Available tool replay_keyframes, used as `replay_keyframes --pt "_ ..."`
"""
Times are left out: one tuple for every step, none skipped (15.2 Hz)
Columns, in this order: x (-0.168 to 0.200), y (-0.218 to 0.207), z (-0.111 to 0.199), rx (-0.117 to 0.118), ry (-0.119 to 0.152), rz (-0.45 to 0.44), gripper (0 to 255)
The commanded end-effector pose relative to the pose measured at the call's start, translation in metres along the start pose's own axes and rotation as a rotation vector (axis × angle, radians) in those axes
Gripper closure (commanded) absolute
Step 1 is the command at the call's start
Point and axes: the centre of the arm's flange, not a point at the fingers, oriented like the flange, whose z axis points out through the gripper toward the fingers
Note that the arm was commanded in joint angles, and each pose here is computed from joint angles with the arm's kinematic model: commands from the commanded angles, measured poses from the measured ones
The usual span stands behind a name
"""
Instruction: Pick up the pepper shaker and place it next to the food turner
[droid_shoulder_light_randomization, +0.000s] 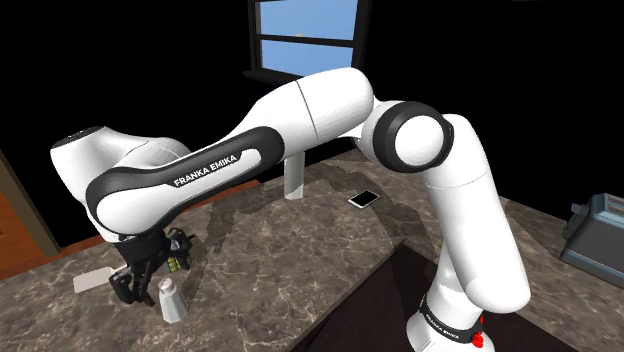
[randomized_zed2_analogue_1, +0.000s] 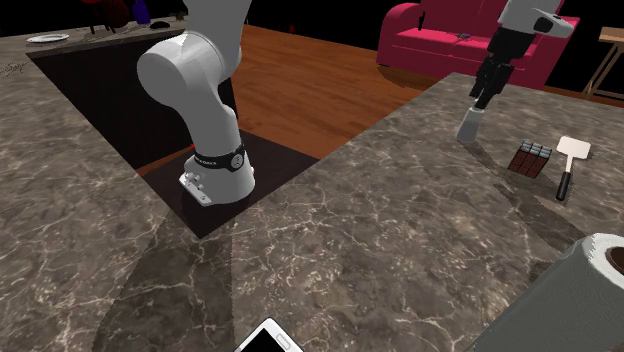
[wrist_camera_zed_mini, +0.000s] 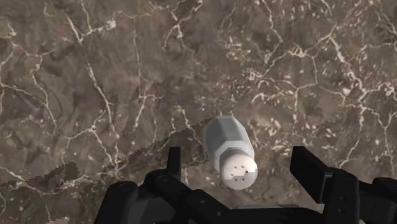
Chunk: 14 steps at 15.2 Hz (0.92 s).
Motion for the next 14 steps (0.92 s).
replay_keyframes --pt "0.000 0.000 0.000 0.000 0.000 0.000 0" --pt "0.000 0.000 0.000 0.000 0.000 0.000 0" --pt "0.000 0.000 -0.013 0.000 0.000 0.000 0" --pt "0.000 0.000 -0.026 0.000 0.000 0.000 0" --pt "0.000 0.000 -0.040 0.000 0.000 0.000 0" --pt "0.000 0.000 -0.050 0.000 0.000 0.000 0" --pt "0.000 0.000 -0.050 0.000 0.000 0.000 0" --pt "0.000 0.000 -0.050 0.000 0.000 0.000 0" --pt "0.000 0.000 -0.050 0.000 0.000 0.000 0" --pt "0.000 0.000 -0.050 0.000 0.000 0.000 0" --pt "0.000 0.000 -0.050 0.000 0.000 0.000 0" --pt "0.000 0.000 -0.050 0.000 0.000 0.000 0" --pt "0.000 0.000 -0.050 0.000 0.000 0.000 0" --pt "0.000 0.000 -0.050 0.000 0.000 0.000 0"
